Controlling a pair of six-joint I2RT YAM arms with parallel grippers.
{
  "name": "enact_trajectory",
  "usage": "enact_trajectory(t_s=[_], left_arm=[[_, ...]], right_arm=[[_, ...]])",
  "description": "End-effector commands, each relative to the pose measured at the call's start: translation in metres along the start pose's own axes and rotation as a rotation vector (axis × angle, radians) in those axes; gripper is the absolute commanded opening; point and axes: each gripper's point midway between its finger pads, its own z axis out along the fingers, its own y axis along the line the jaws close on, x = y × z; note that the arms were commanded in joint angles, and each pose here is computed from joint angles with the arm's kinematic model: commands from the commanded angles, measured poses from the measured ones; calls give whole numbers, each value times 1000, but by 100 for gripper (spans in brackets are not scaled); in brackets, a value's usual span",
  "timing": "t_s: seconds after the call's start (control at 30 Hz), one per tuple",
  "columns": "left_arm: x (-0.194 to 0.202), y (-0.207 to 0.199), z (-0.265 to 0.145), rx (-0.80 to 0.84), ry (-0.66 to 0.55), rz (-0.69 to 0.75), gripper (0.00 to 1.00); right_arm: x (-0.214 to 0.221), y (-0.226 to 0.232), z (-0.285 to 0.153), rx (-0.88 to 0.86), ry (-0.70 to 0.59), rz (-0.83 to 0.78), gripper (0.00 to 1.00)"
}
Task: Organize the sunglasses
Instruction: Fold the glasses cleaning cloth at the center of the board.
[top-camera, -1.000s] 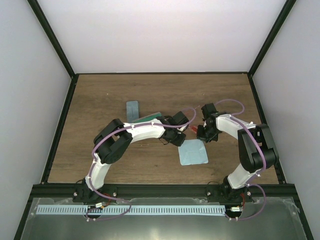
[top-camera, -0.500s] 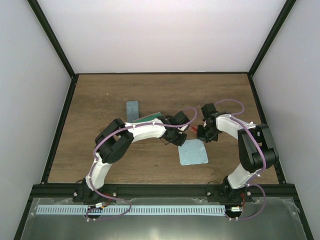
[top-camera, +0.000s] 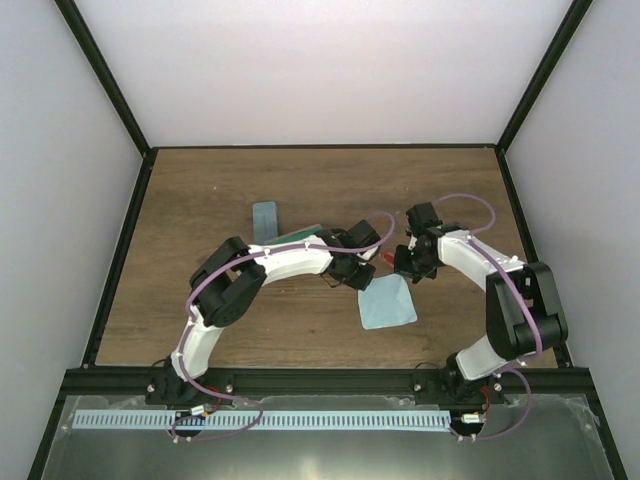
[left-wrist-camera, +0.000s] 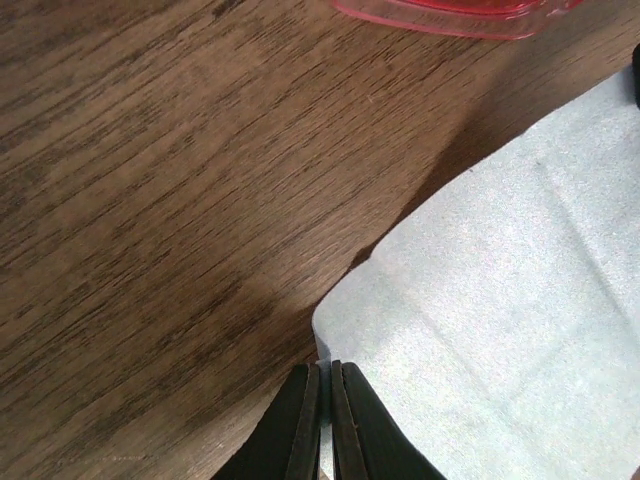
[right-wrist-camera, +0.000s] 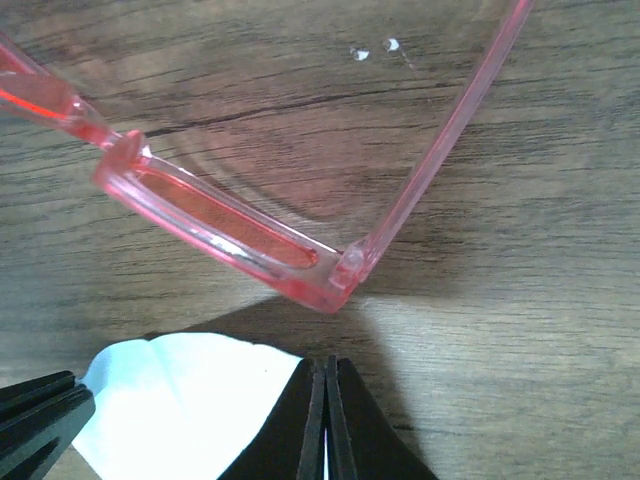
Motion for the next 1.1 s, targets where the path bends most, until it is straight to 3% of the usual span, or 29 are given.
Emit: enact_trajectory(t_s=[0.0,0.43,1.07], left_arm=[[-15,-15,-23,38,-48,-1,4],[-7,-25,-33,66,-44,13,4],[9,-28,-37,67,-19,28,4]], right_arm=[[7,4,-7,-22,0,-15,1],[23,-4,-7,-11,14,-23,1],[-8,-5,-17,47,-84,-47,1]])
